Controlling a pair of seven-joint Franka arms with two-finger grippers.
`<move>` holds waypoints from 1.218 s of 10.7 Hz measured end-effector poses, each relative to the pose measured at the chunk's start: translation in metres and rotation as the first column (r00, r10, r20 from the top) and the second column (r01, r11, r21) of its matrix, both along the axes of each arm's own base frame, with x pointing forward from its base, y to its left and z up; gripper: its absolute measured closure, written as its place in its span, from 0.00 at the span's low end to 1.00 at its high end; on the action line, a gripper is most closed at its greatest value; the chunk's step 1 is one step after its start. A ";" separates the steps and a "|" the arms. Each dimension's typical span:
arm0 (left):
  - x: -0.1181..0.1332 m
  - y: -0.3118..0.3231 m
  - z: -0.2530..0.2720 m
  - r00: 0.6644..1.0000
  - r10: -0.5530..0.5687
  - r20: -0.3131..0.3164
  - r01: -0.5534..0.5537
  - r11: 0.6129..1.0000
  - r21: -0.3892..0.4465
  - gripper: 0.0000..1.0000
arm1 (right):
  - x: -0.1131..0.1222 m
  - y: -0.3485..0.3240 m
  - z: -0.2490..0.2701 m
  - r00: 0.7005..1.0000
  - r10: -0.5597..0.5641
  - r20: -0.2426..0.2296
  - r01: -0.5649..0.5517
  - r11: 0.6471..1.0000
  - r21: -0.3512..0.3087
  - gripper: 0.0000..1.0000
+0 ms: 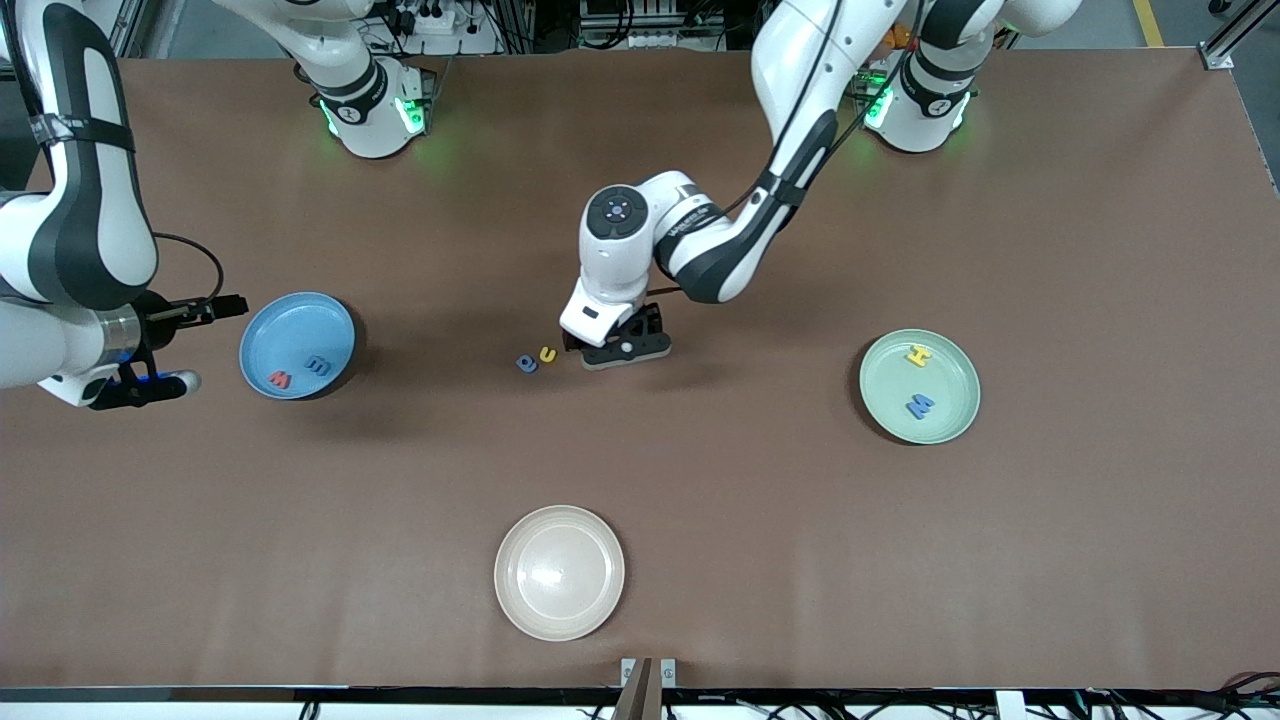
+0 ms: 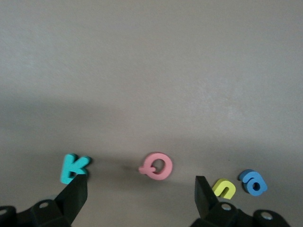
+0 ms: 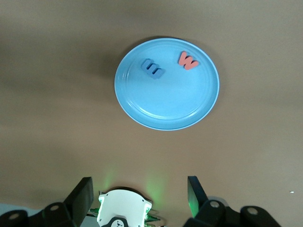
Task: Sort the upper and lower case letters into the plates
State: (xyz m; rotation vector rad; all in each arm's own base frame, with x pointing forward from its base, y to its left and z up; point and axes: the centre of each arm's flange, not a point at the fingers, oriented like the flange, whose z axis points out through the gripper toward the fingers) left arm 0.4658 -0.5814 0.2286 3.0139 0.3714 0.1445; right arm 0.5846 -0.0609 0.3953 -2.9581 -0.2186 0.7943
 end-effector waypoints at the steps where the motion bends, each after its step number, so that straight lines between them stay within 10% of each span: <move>1: -0.006 -0.008 -0.009 1.000 -0.009 0.006 0.009 1.000 0.009 0.00 | 0.000 0.001 0.000 1.000 0.002 -0.004 -0.002 1.000 0.001 0.11; 13: 0.004 -0.004 -0.053 0.977 -0.208 0.036 0.206 0.977 0.064 0.00 | 0.011 0.031 0.051 1.000 0.013 0.007 -0.013 1.000 -0.021 0.11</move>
